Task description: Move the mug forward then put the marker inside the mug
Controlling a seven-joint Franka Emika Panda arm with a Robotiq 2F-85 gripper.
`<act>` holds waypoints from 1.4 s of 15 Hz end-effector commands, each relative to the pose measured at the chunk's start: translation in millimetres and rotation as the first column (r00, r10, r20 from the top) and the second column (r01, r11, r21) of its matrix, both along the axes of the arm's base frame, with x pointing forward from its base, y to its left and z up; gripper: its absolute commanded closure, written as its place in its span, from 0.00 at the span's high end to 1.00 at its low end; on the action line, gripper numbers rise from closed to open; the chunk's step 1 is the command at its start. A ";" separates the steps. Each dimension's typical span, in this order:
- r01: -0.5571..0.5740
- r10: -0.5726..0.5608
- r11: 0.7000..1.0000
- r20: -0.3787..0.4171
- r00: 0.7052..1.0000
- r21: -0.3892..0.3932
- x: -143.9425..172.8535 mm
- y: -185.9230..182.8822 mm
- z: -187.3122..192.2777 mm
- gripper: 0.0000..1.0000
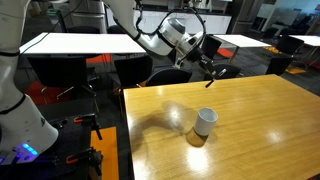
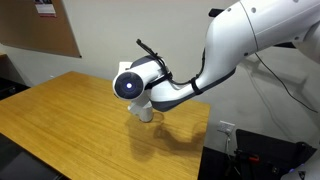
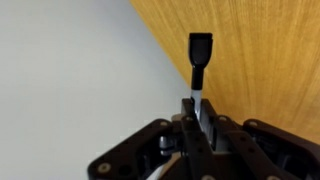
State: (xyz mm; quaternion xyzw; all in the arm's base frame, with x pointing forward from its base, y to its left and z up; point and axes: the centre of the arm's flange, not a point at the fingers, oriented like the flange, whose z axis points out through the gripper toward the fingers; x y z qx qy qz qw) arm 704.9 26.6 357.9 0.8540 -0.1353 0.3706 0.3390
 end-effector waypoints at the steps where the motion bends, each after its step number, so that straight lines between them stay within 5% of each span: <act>1: 0.096 -0.090 0.994 0.089 0.992 -0.060 0.9 5.5 -0.8 0.03; 9: 0.233 -0.210 0.963 0.172 0.963 -0.132 -2.9 7.0 -0.5 0.03; 11: 0.217 -0.198 0.968 0.144 0.969 -0.129 -4.3 0.4 1.5 0.03; 12: 0.215 -0.198 0.969 0.135 0.971 -0.123 -7.0 8.1 -3.1 0.12; 16: 0.222 -0.206 0.968 0.133 0.969 -0.120 -6.6 1.2 -3.6 0.12; 17: 0.242 -0.222 0.964 0.169 0.960 -0.108 -7.2 0.1 -3.7 0.03; 21: 0.283 -0.258 0.957 0.265 0.929 -0.061 -10.7 6.1 -13.2 0.03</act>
